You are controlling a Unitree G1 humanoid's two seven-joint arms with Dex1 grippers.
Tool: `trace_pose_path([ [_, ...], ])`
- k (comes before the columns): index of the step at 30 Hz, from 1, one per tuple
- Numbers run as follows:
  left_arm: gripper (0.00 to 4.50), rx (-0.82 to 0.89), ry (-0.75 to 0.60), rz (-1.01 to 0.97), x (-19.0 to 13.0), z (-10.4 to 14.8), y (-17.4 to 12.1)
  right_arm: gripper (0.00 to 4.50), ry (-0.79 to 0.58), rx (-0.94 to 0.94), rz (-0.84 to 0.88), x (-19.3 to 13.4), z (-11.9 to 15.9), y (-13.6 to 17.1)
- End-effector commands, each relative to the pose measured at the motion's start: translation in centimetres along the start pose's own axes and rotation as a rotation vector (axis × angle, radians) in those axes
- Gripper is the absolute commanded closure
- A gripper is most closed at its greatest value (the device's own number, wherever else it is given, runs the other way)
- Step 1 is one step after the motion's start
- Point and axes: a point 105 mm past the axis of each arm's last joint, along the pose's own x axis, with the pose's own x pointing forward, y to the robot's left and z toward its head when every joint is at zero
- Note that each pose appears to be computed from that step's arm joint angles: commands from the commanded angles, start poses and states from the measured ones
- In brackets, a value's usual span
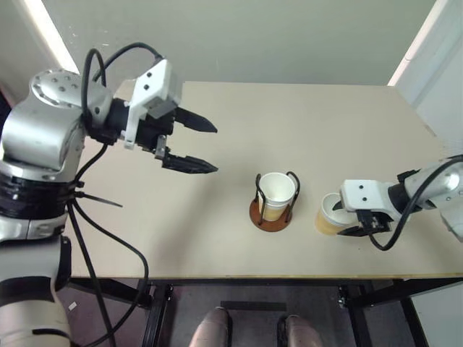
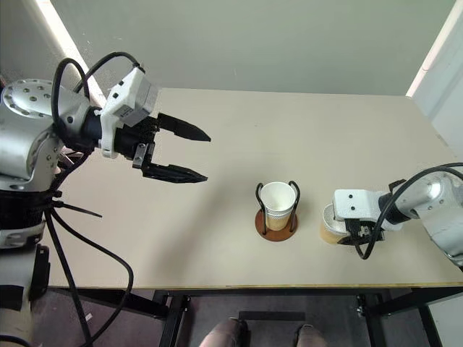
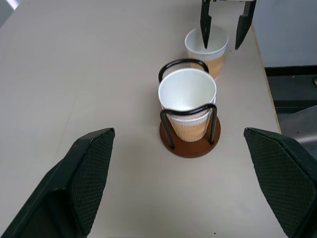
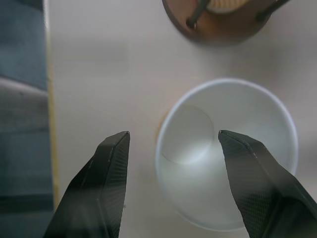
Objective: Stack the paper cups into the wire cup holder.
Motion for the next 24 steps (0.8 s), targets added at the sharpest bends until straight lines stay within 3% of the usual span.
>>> trace_pose_path([
  [1,0.02,0.033,-0.012,0.057,-1.2,1.0,-0.1,1.56,0.038,-0.047,-0.017,0.2,-0.2,-0.7],
  [4,0.0,0.02,-0.007,0.07,-1.4,0.7,-0.3,2.18,0.028,-0.058,-0.015,0.2,0.2,-1.0],
  [10,0.0,-0.006,0.011,0.09,-1.7,-0.3,-0.3,4.34,0.014,-0.084,-0.003,-0.3,1.1,-0.8],
  [16,0.0,-0.022,0.013,0.102,-1.9,-0.8,-0.2,4.43,-0.033,-0.115,-0.058,-2.7,3.4,-2.1],
  [20,0.0,-0.027,0.013,0.109,-2.0,-1.0,0.0,4.43,-0.034,-0.167,-0.167,-6.3,4.9,-4.4],
  [24,0.0,-0.029,0.008,0.1,-1.6,-1.2,0.1,4.43,-0.102,-0.316,-0.272,-9.8,9.7,-6.8],
])
